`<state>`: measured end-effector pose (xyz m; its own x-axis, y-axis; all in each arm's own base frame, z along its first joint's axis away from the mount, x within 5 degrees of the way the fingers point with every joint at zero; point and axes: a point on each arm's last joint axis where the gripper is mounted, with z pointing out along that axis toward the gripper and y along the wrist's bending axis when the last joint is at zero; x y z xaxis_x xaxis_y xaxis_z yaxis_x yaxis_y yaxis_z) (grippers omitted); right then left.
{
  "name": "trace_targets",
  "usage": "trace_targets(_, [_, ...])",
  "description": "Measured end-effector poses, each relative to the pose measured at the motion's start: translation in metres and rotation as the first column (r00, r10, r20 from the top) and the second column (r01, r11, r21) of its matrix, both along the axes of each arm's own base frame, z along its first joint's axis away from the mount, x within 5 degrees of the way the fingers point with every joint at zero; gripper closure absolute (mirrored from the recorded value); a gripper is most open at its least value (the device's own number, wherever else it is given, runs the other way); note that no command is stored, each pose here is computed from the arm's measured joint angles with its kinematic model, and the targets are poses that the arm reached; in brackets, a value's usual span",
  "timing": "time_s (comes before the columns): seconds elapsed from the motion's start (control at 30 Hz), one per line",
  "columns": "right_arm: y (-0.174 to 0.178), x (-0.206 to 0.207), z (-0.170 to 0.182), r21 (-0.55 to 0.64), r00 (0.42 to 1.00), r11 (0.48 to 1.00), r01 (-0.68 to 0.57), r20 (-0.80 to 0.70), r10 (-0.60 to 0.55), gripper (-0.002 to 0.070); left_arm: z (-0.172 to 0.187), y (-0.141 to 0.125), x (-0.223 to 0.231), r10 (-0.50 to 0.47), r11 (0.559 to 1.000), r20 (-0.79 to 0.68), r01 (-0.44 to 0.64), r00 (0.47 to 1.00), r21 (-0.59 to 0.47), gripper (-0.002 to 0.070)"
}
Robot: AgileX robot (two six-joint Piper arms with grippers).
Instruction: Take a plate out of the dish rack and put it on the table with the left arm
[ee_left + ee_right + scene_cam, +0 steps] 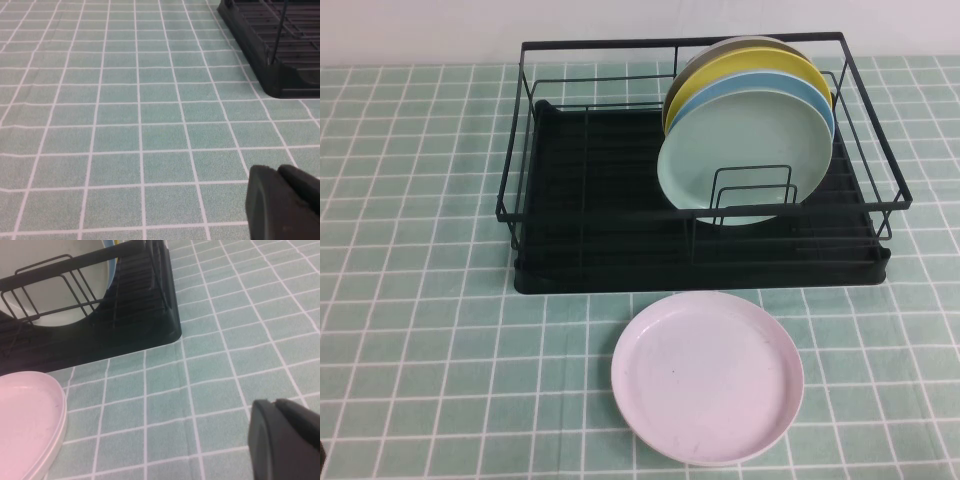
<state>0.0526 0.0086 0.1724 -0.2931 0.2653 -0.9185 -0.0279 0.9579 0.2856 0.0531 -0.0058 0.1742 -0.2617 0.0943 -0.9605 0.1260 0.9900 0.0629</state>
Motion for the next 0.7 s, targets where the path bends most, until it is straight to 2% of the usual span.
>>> trace_targets(0.57, [0.0001, 0.0000, 0.0000, 0.002, 1.000, 1.000, 0.000, 0.000, 0.000, 0.0696, 0.0000, 0.0000, 0.0000, 0.000, 1.000, 0.000, 0.000, 1.000, 0.000, 0.0678])
trace_targets(0.7, [0.0001, 0.0000, 0.0000, 0.002, 1.000, 1.000, 0.000, 0.000, 0.000, 0.0696, 0.0002, 0.0010, 0.0002, 0.002, 0.999, 0.006, -0.002, 1.000, 0.034, 0.0678])
